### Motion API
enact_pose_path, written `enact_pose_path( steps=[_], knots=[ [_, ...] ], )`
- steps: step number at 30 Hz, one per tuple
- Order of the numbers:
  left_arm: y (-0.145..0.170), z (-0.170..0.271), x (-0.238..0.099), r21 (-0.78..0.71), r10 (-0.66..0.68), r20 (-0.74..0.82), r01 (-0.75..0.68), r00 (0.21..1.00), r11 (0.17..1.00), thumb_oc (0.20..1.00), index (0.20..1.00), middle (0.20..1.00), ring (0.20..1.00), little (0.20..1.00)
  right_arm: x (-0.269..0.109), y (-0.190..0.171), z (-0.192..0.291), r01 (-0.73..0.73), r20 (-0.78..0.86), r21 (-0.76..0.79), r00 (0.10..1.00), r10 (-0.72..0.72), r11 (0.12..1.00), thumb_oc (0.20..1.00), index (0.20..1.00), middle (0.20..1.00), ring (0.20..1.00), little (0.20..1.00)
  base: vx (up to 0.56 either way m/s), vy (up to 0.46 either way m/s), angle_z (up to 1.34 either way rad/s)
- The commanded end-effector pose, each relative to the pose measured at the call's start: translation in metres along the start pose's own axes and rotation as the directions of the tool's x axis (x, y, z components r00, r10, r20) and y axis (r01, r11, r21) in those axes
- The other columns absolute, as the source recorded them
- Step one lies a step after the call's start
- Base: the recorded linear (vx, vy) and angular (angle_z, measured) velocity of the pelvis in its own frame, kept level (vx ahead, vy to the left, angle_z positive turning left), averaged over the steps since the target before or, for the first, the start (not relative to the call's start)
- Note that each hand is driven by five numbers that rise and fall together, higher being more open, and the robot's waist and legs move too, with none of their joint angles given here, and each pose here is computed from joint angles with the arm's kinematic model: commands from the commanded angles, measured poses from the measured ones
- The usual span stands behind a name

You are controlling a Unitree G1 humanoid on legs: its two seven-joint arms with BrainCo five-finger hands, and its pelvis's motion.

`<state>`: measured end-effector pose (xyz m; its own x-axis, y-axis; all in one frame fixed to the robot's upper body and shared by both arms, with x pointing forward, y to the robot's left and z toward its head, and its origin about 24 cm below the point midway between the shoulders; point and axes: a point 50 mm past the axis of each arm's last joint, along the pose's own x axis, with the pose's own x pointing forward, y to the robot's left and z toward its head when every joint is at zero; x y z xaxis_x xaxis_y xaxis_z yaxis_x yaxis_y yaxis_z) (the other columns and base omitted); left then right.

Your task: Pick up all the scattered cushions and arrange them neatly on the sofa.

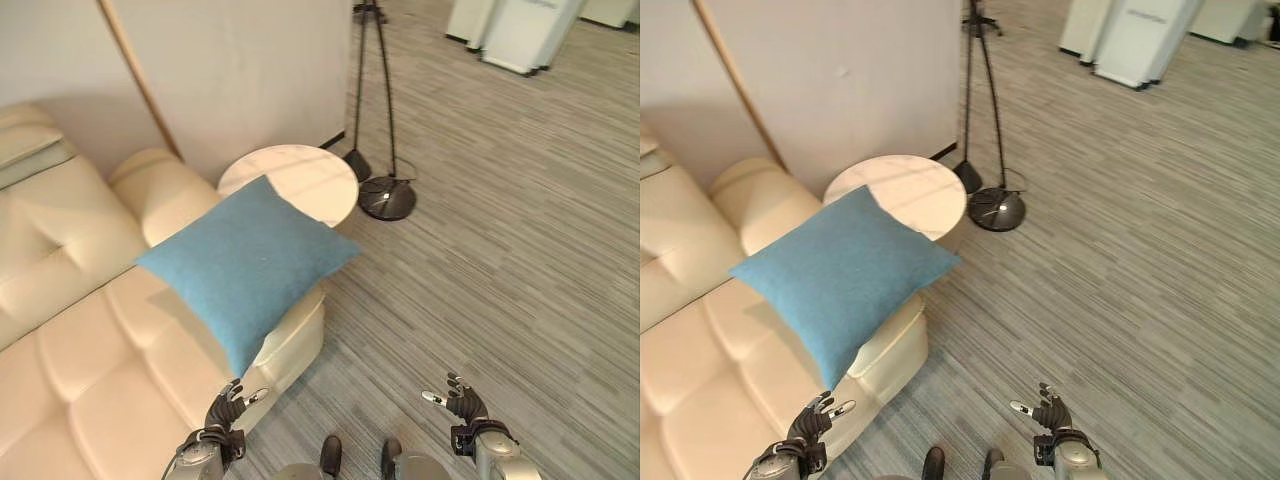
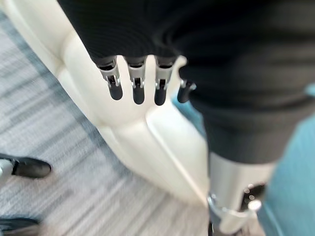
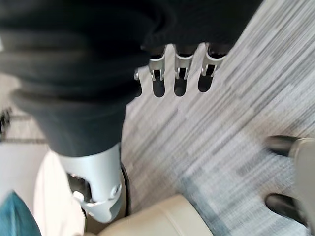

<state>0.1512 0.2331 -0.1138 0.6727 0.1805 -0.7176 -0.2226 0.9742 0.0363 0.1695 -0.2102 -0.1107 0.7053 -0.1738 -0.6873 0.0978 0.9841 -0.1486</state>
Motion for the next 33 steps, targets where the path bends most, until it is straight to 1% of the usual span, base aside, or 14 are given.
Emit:
enact_pose_path(
  steps=[1, 4, 6, 12, 14, 16, 19, 21, 23, 24, 26, 27, 29, 33],
  knots=[
    [-0.004, 0.020, 0.000, 0.039, -0.032, 0.102, 0.028, 0.994, 0.999, 1.000, 1.000, 1.000, 1.000, 1.000, 0.002, -0.019, 0.015, 0.062, 0.067, 0.042, 0.996, -0.064, 0.997, 1.000, 1.000, 1.000, 1.000, 1.000, 0.22, -0.126, 0.97],
    [-0.006, 0.017, 0.000, 0.044, -0.041, 0.091, 0.037, 0.995, 0.998, 1.000, 1.000, 1.000, 1.000, 1.000, 0.002, -0.019, 0.015, 0.057, 0.066, 0.041, 0.996, -0.060, 0.998, 1.000, 1.000, 1.000, 1.000, 1.000, 0.18, -0.121, 0.86],
    [-0.003, 0.008, 0.000, -0.006, -0.004, 0.056, 0.004, 0.998, 1.000, 1.000, 1.000, 1.000, 1.000, 1.000, 0.005, -0.015, 0.026, 0.028, 0.107, 0.023, 0.994, -0.031, 0.999, 1.000, 1.000, 1.000, 1.000, 1.000, 0.29, -0.198, 0.75],
    [-0.003, 0.015, 0.002, -0.081, 0.040, 0.082, -0.033, 0.996, 0.996, 1.000, 1.000, 1.000, 1.000, 1.000, 0.004, -0.016, 0.042, 0.039, 0.179, 0.051, 0.983, -0.048, 0.998, 1.000, 1.000, 1.000, 1.000, 1.000, 0.19, -0.166, 0.40],
    [-0.006, 0.044, 0.004, -0.098, 0.061, 0.197, -0.042, 0.978, 0.994, 1.000, 1.000, 1.000, 1.000, 1.000, 0.003, -0.023, 0.054, 0.067, 0.227, 0.068, 0.971, -0.081, 0.995, 1.000, 1.000, 1.000, 1.000, 1.000, 0.10, -0.129, 0.86],
    [-0.006, 0.059, 0.003, -0.074, 0.062, 0.258, -0.044, 0.964, 0.996, 1.000, 1.000, 1.000, 1.000, 1.000, 0.003, -0.029, 0.051, 0.101, 0.218, 0.067, 0.969, -0.114, 0.993, 1.000, 1.000, 1.000, 1.000, 1.000, 0.14, -0.075, 0.78],
    [-0.005, 0.064, 0.000, -0.055, 0.064, 0.286, -0.050, 0.956, 0.997, 1.000, 1.000, 1.000, 1.000, 1.000, 0.002, -0.035, 0.050, 0.122, 0.210, 0.052, 0.969, -0.130, 0.991, 1.000, 1.000, 1.000, 1.000, 1.000, 0.18, 0.012, 0.69],
    [-0.002, 0.071, -0.002, -0.045, 0.070, 0.316, -0.059, 0.946, 0.997, 1.000, 1.000, 1.000, 1.000, 1.000, 0.002, -0.042, 0.050, 0.147, 0.212, 0.025, 0.966, -0.149, 0.989, 1.000, 1.000, 1.000, 1.000, 1.000, 0.21, 0.051, 0.24],
    [0.006, 0.082, -0.006, -0.056, 0.104, 0.374, -0.089, 0.922, 0.994, 1.000, 1.000, 1.000, 1.000, 1.000, -0.001, -0.061, 0.055, 0.226, 0.230, -0.008, 0.948, -0.218, 0.974, 1.000, 1.000, 1.000, 1.000, 1.000, 0.24, 0.083, 0.74],
    [0.006, 0.082, -0.006, -0.056, 0.103, 0.374, -0.089, 0.922, 0.994, 1.000, 1.000, 1.000, 1.000, 1.000, -0.001, -0.061, 0.055, 0.226, 0.230, -0.008, 0.948, -0.219, 0.974, 1.000, 1.000, 1.000, 1.000, 1.000, 0.19, 0.097, 0.77],
    [0.013, 0.081, -0.009, -0.067, 0.137, 0.381, -0.121, 0.914, 0.990, 1.000, 1.000, 1.000, 1.000, 1.000, -0.005, -0.080, 0.055, 0.295, 0.238, -0.012, 0.929, -0.283, 0.956, 1.000, 1.000, 1.000, 1.000, 1.000, 0.10, 0.077, 0.24],
    [0.013, 0.081, -0.009, -0.067, 0.137, 0.381, -0.121, 0.914, 0.990, 1.000, 1.000, 1.000, 1.000, 1.000, -0.005, -0.080, 0.055, 0.295, 0.238, -0.012, 0.929, -0.283, 0.956, 1.000, 1.000, 1.000, 1.000, 1.000, 0.18, 0.152, 0.47],
    [0.025, 0.079, -0.012, -0.088, 0.193, 0.384, -0.173, 0.903, 0.981, 1.000, 1.000, 1.000, 1.000, 1.000, -0.012, -0.104, 0.063, 0.378, 0.267, -0.001, 0.892, -0.364, 0.926, 1.000, 1.000, 1.000, 1.000, 1.000, 0.21, 0.193, 0.43],
    [0.041, 0.086, -0.012, -0.121, 0.280, 0.391, -0.252, 0.877, 0.960, 1.000, 1.000, 1.000, 1.000, 1.000, -0.017, -0.121, 0.067, 0.438, 0.272, 0.019, 0.863, -0.426, 0.899, 1.000, 1.000, 1.000, 1.000, 1.000, 0.18, 0.174, 0.30]
  ],
)
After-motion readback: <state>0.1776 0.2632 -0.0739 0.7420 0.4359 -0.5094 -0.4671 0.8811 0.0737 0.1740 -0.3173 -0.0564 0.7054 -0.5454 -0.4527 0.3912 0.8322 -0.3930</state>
